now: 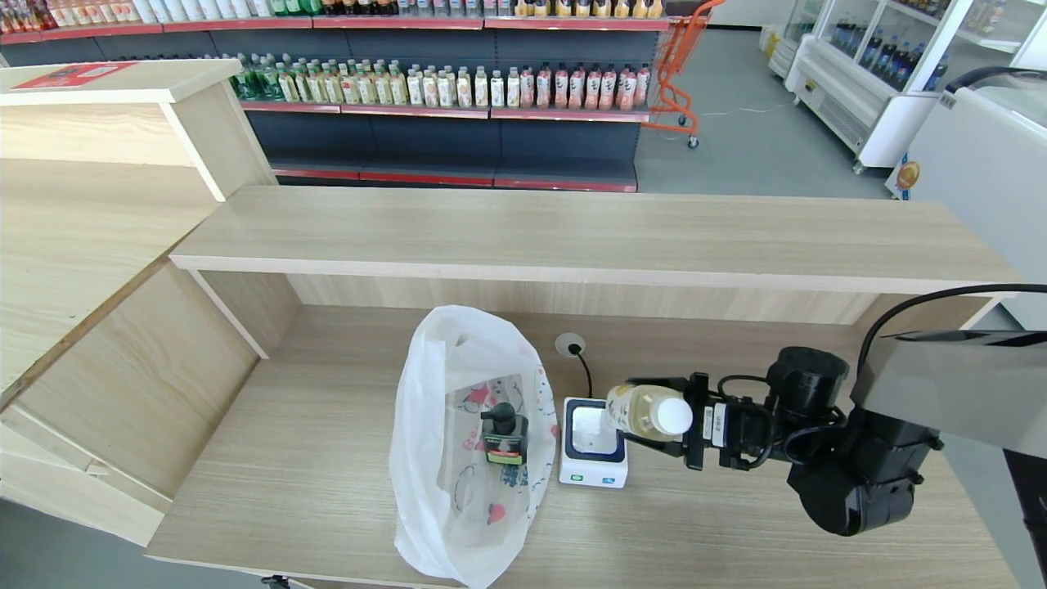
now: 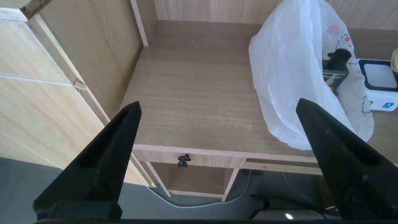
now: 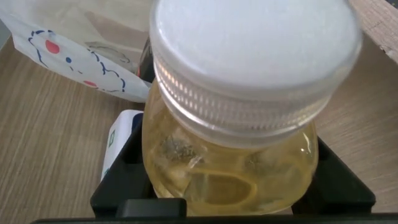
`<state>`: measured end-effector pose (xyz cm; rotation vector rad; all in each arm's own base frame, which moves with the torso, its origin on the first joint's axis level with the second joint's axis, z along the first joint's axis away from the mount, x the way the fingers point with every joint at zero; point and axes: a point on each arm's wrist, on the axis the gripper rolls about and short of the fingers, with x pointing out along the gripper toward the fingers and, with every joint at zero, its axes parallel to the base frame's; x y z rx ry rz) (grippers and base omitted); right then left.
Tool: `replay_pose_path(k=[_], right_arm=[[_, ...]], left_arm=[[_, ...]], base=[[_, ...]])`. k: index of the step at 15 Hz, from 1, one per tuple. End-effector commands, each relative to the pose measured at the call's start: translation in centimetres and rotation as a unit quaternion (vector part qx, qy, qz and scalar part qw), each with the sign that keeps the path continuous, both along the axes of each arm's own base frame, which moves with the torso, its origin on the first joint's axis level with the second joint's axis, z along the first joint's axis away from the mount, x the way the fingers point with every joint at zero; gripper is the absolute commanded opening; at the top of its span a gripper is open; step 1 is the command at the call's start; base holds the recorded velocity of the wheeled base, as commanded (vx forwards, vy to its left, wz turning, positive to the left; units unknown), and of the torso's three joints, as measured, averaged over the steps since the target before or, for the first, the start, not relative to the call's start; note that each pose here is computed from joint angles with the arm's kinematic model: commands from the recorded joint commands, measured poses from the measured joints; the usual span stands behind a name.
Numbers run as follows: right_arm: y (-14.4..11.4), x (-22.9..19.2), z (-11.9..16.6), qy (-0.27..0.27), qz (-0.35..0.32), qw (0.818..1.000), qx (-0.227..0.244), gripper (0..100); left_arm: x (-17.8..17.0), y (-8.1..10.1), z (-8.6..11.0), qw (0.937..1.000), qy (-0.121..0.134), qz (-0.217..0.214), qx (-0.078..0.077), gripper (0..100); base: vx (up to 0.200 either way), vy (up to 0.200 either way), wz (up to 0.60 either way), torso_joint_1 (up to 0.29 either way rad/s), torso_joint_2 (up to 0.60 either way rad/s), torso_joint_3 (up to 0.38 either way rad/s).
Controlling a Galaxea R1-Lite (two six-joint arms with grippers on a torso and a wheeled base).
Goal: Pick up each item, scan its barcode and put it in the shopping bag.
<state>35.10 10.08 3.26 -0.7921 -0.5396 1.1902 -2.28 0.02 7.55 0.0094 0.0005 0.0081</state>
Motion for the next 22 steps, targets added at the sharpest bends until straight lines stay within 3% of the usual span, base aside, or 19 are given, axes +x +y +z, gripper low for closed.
replay_pose_path(k=[1,16,17,20,22], right_arm=[[0.5,0.7,0.0,-0.011,0.004,1.0,0.003,0],[1.5,1.4,-0.9,-0.005,0.015,1.0,0.005,0],[1.4,1.2,-0.1,0.005,0.013,1.0,0.013,0],[0.0,-0.5,7.6,0.053,0.005,0.996,0.077,0],[-1.0,-3.7,11.6,0.086,0.001,0.99,0.109,0]], left_arm=[[0.0,0.0,0.0,1.0,0.0,0.0,0.0,100],[0.0,0.0,0.0,1.0,0.0,0.0,0.0,100],[0.0,0.0,0.0,1.0,0.0,0.001,0.0,100],[0.0,0.0,0.0,1.0,0.0,0.001,0.0,100],[0.0,0.0,0.0,1.0,0.0,0.001,0.0,100]], base=[[0.0,0.0,0.0,0.0,0.0,0.0],[0.0,0.0,0.0,0.0,0.0,0.0],[0.0,0.0,0.0,0.0,0.0,0.0],[0.0,0.0,0.0,0.0,0.0,0.0],[0.0,0.0,0.0,0.0,0.0,0.0]])
